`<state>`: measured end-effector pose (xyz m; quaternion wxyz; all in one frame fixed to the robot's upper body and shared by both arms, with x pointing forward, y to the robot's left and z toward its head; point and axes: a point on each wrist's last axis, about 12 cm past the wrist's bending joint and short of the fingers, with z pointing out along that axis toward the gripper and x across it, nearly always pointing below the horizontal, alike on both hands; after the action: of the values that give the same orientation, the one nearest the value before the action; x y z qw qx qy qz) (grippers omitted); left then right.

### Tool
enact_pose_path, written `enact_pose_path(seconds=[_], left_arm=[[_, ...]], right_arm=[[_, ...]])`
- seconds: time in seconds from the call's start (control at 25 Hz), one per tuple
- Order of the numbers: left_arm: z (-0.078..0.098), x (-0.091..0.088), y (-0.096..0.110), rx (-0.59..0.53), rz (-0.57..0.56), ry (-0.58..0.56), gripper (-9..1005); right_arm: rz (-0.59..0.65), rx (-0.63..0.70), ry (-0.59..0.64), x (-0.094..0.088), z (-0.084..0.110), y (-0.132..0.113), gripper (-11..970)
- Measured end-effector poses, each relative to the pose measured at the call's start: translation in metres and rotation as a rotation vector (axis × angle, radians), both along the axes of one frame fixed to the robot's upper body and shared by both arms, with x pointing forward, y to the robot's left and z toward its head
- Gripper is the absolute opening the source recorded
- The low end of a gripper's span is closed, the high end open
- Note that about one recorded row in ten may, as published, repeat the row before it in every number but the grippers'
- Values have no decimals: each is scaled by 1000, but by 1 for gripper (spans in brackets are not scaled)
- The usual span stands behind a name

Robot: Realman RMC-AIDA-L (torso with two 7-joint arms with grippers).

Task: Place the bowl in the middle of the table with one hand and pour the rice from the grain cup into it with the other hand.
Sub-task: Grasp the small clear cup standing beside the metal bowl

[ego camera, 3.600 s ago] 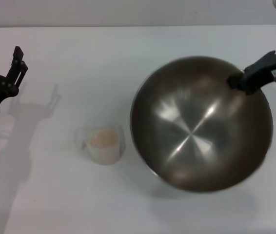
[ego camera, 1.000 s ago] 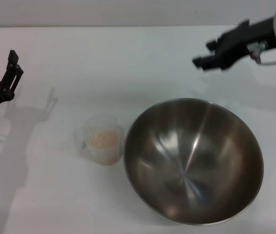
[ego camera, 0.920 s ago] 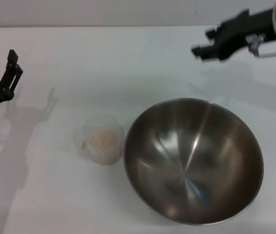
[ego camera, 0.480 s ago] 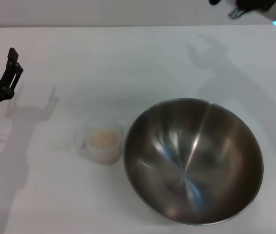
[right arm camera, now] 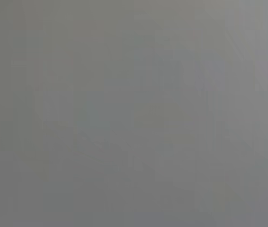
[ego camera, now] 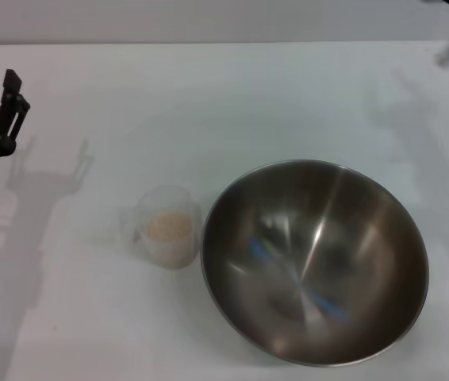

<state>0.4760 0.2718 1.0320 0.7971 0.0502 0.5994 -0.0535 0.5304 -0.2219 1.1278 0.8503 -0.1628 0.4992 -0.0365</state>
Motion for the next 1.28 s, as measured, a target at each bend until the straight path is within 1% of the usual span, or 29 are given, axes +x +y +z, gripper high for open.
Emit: enact_pose_path(seconds=[0.12,0.2,0.24,0.28,0.36,0.4,0.48,0.6,0.88,1.04,1.28], left_arm=[[0,-6,2,-6,3,-13,783],[-1,-14,4,-10,3,-22,783],[-1,-14,4,-10,3,-22,782],[-2,-24,4,-20,-7,-30,782],[-5,-38,3,-26,-36,-38,781],[-5,-41,3,-25,-44,-39,781],[-8,-54,1,-19,-73,-34,781],[-16,-73,-2,-1,-125,1,780],[-30,-97,-8,52,-231,88,778],[-36,-102,-11,78,-285,136,777],[-43,-101,-18,101,-331,193,775]], right_arm=[[-6,147,-29,-15,-26,-29,486],[19,218,-19,-25,-39,-45,486],[36,265,-13,-30,-45,-55,486],[44,296,-3,-33,-49,-63,486],[42,361,41,-39,-59,-80,485],[37,383,59,-41,-63,-87,485],[15,405,98,-44,-69,-97,485],[-16,402,128,-47,-75,-107,485],[-42,390,148,-50,-78,-112,485],[-53,383,156,-53,-80,-114,485],[-82,384,154,-54,-81,-120,486]])
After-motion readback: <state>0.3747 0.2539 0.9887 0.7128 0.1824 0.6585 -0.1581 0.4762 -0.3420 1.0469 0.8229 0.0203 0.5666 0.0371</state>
